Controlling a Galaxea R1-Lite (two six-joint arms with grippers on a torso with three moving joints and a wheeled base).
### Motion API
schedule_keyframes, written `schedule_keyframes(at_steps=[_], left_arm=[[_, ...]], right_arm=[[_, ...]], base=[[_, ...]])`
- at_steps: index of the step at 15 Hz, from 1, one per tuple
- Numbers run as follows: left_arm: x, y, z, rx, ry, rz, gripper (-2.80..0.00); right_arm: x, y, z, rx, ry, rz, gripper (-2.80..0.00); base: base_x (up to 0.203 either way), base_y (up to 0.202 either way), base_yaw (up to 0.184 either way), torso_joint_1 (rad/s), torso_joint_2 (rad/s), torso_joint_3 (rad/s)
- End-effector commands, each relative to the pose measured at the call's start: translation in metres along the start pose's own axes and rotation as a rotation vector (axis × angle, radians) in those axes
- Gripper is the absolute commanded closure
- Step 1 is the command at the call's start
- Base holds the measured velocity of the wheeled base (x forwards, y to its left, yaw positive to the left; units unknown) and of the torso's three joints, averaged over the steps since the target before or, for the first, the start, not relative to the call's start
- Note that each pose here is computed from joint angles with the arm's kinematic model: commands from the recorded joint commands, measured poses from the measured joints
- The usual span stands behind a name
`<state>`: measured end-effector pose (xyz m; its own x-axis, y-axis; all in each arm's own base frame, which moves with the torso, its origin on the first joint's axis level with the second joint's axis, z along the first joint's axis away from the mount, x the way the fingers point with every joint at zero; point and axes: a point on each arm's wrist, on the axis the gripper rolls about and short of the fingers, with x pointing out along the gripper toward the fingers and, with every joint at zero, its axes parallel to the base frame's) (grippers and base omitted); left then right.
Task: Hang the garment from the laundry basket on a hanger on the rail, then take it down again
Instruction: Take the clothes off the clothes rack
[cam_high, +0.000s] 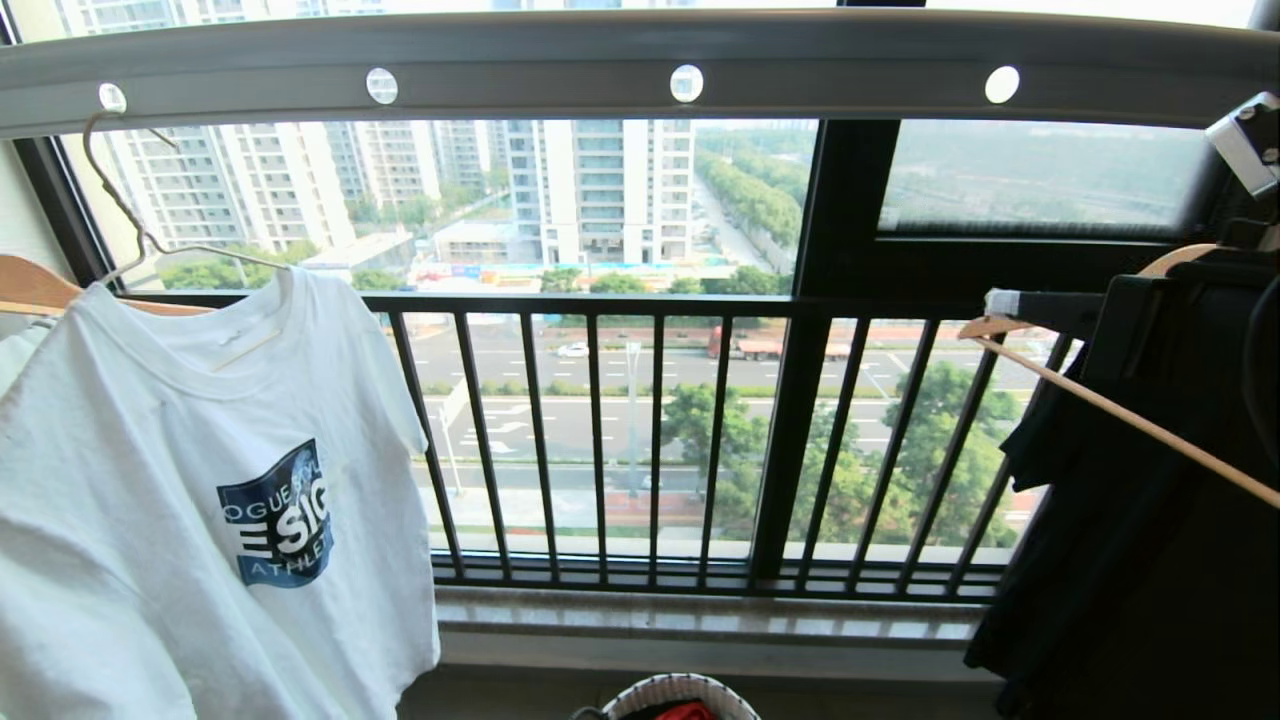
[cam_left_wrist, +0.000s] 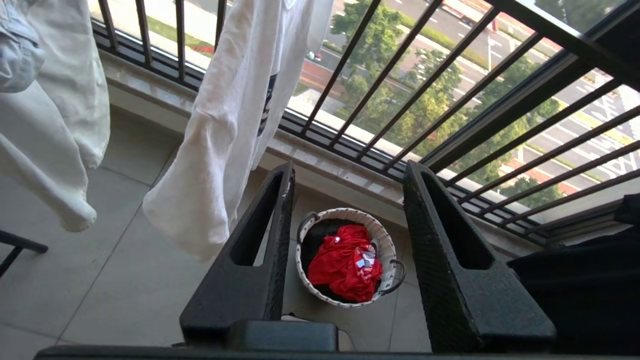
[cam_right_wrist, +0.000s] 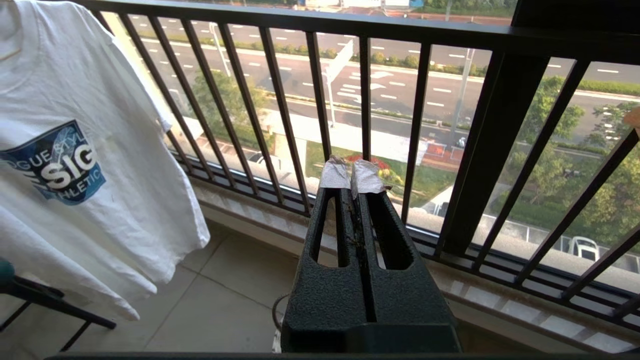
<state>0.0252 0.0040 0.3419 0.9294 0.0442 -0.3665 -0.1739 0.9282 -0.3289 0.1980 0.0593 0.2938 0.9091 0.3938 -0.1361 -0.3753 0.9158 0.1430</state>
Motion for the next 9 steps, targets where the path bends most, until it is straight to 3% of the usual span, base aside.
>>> schedule_keyframes(at_steps=[1,5,9], left_arm=[[-0.003,0.000,-0.001,-0.018,0.010,0.071,0.00],[-0.007,-0.001,-0.014,-0.031,0.066,0.068,0.00],[-0.003,-0.001,-0.010,0.018,0.099,-0.024,0.00]], right_arm=[[0.005,0.000,-0.003,0.003,0.021,0.004,0.00],[0.008,-0.001,-0.004,0.004,0.031,0.003,0.00],[0.014,-0.002,-0.008,0.007,0.051,0.000,0.00]], base=[[0.000,0.000,0.000,0.000,0.00,0.000],[0.000,0.000,0.000,0.000,0.00,0.000],[0.000,0.000,0.000,0.000,0.00,0.000]])
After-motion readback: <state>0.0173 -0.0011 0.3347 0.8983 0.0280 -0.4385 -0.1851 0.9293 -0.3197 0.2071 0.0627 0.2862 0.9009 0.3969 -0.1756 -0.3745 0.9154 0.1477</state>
